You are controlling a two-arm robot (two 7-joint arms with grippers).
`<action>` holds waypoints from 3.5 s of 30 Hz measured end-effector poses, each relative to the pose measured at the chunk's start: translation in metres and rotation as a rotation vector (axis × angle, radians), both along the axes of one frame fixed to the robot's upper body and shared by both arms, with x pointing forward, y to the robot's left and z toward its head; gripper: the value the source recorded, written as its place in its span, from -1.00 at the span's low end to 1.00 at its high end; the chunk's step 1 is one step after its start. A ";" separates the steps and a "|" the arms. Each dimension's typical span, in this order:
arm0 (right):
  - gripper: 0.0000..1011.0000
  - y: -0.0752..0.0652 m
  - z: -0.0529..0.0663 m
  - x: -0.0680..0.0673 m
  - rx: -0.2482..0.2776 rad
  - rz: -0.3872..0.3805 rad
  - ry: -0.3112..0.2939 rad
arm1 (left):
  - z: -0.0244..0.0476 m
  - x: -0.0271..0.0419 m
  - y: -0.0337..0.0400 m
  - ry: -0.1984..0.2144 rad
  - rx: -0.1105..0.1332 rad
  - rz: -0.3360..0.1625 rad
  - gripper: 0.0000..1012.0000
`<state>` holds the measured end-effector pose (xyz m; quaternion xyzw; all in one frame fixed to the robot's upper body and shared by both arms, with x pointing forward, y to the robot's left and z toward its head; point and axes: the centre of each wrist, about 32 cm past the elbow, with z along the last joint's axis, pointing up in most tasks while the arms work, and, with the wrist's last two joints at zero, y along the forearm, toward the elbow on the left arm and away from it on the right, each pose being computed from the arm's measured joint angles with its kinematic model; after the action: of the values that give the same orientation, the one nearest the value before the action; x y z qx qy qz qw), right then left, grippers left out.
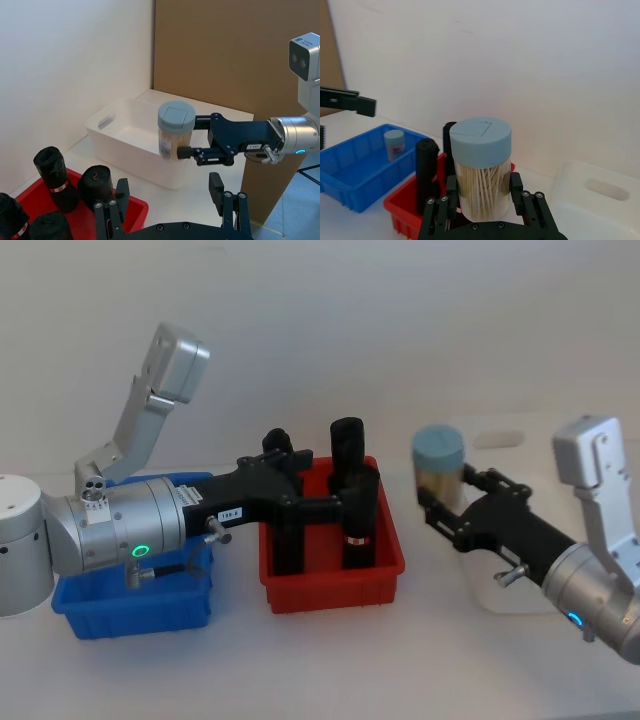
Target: Pick the cotton swabs from the blue box and place them into the white box.
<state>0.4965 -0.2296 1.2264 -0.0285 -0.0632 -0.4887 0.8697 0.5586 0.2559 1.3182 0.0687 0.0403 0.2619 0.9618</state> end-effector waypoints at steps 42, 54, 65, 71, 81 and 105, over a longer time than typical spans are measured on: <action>0.23 -0.036 -0.063 0.056 0.012 -0.367 0.017 | 0.0000 0.0000 0.0000 0.000 0.000 0.000 0.98; 0.72 -0.035 -0.068 0.062 0.008 -0.366 0.023 | 0.0000 0.0000 0.0000 0.000 0.000 0.000 0.98; 0.98 -0.036 -0.069 0.063 0.009 -0.367 0.018 | 0.0000 0.0000 0.0000 0.000 0.000 0.000 0.98; 0.98 -0.036 -0.069 0.063 0.011 -0.367 0.013 | 0.0000 0.0000 0.0000 0.000 0.000 0.000 0.98; 0.98 -0.038 -0.067 0.061 0.015 -0.369 -0.001 | 0.0000 0.0000 0.0000 0.000 0.000 0.000 0.98; 0.98 -0.031 -0.063 0.032 0.036 -0.331 -0.008 | -0.0237 -0.0094 -0.0112 -0.067 0.037 0.121 0.98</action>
<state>0.5282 -0.2608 1.1635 -0.0208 -0.0523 -0.6267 0.7773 0.5493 0.2447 1.2945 0.0750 0.0073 0.3226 0.9435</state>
